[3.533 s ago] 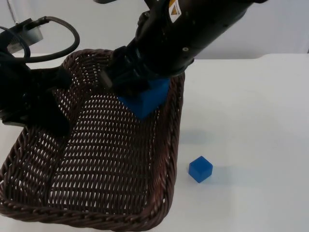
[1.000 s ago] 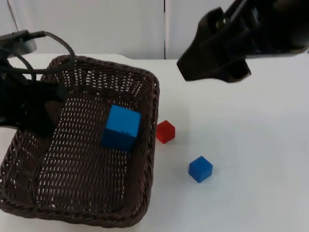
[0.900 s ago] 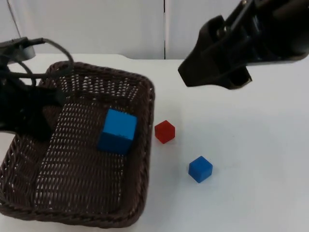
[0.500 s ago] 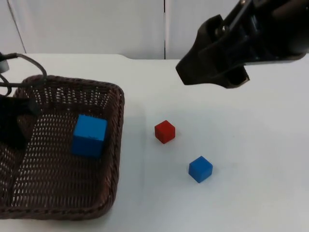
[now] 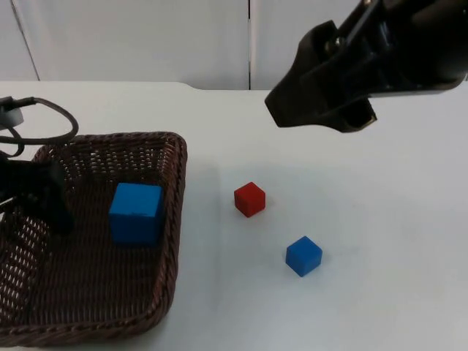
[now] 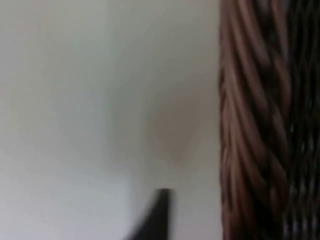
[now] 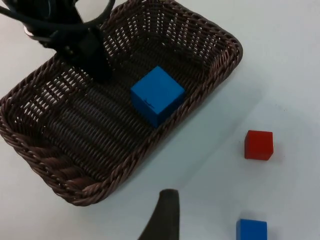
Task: Pick up the basket with the left hand and place the largest block into the basket with the right hand.
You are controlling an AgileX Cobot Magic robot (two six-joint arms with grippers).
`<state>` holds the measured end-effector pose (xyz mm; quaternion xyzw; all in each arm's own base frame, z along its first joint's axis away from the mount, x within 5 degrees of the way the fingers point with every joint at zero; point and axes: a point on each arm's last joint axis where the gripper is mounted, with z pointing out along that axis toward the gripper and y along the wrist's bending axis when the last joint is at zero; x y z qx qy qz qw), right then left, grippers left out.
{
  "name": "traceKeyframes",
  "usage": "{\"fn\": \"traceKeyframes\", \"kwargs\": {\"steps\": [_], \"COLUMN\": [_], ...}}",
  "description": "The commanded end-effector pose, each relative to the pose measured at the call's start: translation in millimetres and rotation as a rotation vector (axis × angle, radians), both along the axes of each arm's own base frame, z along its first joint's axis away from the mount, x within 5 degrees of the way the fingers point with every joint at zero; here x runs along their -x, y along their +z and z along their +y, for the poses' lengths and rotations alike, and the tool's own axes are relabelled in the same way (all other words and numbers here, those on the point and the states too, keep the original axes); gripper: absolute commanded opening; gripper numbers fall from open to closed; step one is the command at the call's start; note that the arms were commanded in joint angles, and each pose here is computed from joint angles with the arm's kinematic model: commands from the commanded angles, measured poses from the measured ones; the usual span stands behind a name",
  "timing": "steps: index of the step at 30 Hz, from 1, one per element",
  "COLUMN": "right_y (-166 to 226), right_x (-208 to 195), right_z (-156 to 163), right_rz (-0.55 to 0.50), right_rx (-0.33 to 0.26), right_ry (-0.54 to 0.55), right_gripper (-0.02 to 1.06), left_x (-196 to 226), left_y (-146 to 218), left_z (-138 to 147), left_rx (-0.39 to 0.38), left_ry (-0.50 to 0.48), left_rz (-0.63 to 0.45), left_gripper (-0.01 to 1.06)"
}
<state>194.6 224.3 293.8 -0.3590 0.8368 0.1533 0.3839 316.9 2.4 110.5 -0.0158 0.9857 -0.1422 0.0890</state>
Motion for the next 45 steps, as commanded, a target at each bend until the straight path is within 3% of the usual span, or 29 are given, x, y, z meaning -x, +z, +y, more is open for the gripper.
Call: {"fn": "traceKeyframes", "kwargs": {"steps": [1, 25, 35, 38, 45], "right_y": [2, 4, 4, 4, 4], "right_x": [1, 0, 0, 0, 0], "right_z": [0, 2, 2, 2, 2], "right_rz": [-0.012, -0.026, -0.015, -0.012, -0.013], "right_rx": [-0.018, -0.043, -0.054, -0.054, -0.053], "right_ry": [0.002, 0.004, -0.01, -0.01, -0.009], "right_gripper": [0.76, 0.76, 0.76, 0.76, 0.76], "left_x": [-1, 34, 72, 93, 123], "left_y": [8, 125, 185, 211, 237], "left_z": [-1, -10, -15, -17, -20], "left_rx": [0.025, 0.061, 0.042, 0.024, 0.013], "left_ry": [0.007, -0.036, -0.071, -0.082, -0.098], "left_rz": [0.004, -0.237, -0.429, -0.532, -0.644], "left_gripper": [1.05, 1.05, 1.05, 1.05, 1.05]}}
